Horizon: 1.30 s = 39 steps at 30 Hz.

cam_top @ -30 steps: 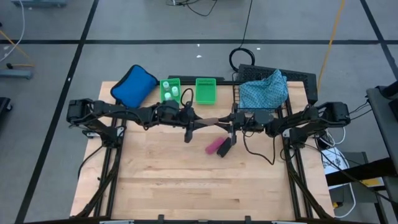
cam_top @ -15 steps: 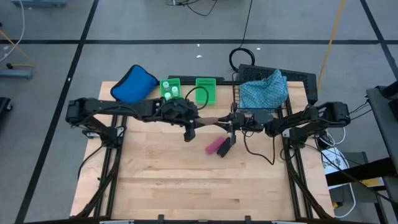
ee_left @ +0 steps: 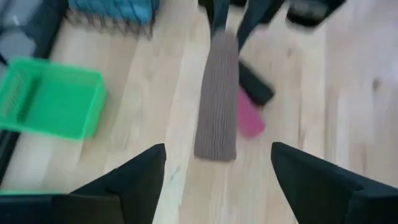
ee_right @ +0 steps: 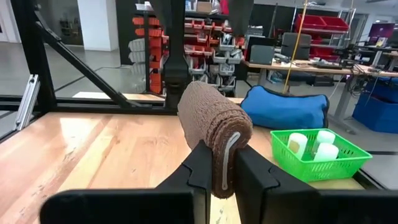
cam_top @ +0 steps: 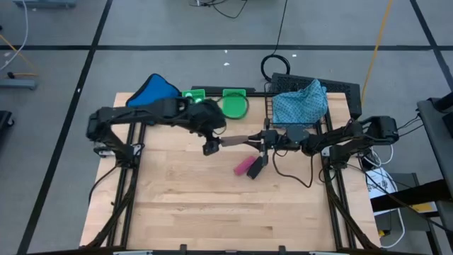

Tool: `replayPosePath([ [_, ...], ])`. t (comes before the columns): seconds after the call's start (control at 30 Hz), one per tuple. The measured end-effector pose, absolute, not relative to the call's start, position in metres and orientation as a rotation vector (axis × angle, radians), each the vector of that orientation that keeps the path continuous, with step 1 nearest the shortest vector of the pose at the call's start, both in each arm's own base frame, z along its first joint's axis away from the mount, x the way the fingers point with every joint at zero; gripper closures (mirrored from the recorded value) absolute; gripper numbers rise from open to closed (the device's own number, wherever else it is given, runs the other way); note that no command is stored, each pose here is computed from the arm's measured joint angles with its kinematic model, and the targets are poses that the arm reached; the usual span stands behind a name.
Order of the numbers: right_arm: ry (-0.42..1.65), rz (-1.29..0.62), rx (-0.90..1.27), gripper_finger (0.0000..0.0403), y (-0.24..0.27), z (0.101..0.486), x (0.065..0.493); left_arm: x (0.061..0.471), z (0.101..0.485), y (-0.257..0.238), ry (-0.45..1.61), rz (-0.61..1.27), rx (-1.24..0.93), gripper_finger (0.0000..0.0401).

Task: Pick & place medical supplies in basket/bin
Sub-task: Put the brown bandage into the right green bin

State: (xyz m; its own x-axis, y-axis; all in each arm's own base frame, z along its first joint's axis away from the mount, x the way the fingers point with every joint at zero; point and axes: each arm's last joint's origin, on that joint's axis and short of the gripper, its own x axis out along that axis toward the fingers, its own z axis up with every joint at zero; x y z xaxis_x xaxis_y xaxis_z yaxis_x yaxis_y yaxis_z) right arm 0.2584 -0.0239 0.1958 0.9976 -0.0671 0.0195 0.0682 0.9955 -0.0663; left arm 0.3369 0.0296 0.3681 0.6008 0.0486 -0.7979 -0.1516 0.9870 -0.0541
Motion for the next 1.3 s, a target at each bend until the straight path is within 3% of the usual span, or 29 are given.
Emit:
replayPosePath([
  [0.3,0.001,-0.071,-0.065,0.0376,-0.024,0.194,0.258,0.389,0.341,0.034,1.114,0.027,0.017,0.0108],
  [0.67,0.013,-0.071,-0.064,0.0376,-0.024,0.193,0.258,0.406,0.324,0.042,1.129,-0.028,-0.014,0.0139],
  [1.3,0.017,-0.067,-0.064,0.0376,-0.024,0.193,0.259,0.411,0.325,0.046,1.072,-0.023,-0.049,0.0281],
])
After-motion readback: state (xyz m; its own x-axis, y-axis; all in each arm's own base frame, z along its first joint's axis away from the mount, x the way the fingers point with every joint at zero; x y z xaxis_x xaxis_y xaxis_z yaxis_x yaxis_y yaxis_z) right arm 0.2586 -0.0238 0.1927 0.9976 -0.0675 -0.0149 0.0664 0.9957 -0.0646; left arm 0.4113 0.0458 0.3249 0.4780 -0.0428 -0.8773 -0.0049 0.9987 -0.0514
